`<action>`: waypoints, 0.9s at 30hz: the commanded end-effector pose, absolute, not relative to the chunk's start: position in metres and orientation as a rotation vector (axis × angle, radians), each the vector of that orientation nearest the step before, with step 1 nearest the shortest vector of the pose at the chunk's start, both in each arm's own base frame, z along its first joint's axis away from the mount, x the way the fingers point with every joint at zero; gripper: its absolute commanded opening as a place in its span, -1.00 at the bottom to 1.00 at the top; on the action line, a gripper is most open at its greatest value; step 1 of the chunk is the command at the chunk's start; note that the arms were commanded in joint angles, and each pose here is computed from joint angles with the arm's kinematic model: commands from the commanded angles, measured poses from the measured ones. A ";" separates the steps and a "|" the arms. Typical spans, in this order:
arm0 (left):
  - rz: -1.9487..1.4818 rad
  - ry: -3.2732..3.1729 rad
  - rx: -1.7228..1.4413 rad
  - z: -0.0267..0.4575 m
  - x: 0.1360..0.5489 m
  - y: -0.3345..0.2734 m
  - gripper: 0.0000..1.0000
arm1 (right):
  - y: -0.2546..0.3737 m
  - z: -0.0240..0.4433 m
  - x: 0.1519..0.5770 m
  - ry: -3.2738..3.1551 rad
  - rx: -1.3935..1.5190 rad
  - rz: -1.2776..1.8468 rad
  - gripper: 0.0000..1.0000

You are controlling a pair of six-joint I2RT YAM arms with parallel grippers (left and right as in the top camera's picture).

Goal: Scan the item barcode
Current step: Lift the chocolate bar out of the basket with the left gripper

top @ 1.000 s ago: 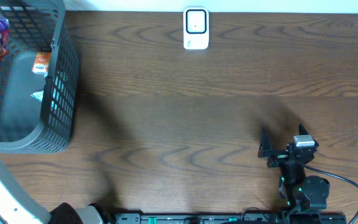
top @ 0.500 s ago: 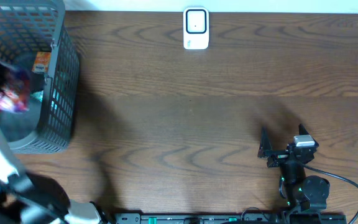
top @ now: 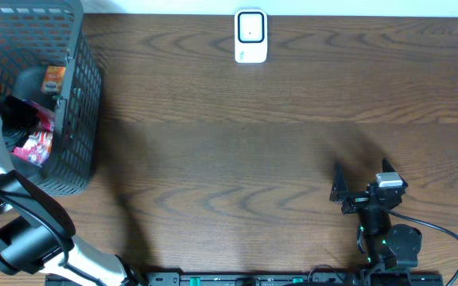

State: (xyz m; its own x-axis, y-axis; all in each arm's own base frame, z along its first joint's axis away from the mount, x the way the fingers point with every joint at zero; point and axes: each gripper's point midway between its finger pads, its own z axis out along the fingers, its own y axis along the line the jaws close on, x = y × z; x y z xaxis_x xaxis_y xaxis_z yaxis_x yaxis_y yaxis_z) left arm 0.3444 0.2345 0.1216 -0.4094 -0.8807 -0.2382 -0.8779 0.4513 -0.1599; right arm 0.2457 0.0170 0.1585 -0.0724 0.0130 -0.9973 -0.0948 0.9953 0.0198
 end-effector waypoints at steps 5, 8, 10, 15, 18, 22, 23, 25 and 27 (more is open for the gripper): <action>0.002 2.398 -1.491 0.132 0.346 0.239 -0.85 | 0.018 0.158 0.246 1.641 -0.071 0.085 0.99; 0.003 2.394 -1.489 0.133 0.346 0.239 -0.85 | 0.018 0.158 0.246 1.641 -0.071 0.085 0.98; 0.002 2.395 -1.490 0.133 0.346 0.238 -0.73 | 0.018 0.157 0.245 1.641 -0.071 0.085 0.98; 0.000 2.423 -1.507 0.126 0.340 0.234 0.82 | 0.018 0.157 0.245 1.641 -0.071 0.085 0.99; -0.001 2.440 -1.519 0.114 0.337 0.232 0.83 | 0.018 0.158 0.246 1.641 -0.071 0.085 0.99; -0.002 2.452 -1.527 0.105 0.337 0.232 0.46 | 0.018 0.158 0.246 1.641 -0.071 0.085 0.99; -0.002 2.449 -1.524 0.105 0.338 0.233 0.35 | 0.018 0.158 0.246 1.641 -0.071 0.085 0.98; -0.001 2.444 -1.522 0.106 0.339 0.233 0.24 | 0.018 0.157 0.245 1.641 -0.071 0.085 0.98; -0.002 2.446 -1.522 0.105 0.339 0.233 0.19 | 0.018 0.157 0.245 1.641 -0.071 0.085 0.99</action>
State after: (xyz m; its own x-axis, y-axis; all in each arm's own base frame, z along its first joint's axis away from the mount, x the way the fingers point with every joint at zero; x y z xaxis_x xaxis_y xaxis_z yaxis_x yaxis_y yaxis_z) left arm 0.3402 0.2315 0.1086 -0.4119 -0.8840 -0.2210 -0.8811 0.4482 -0.1508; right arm 0.2457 0.0170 0.1585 -0.0724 0.0130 -0.9973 -0.0948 0.9953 0.0198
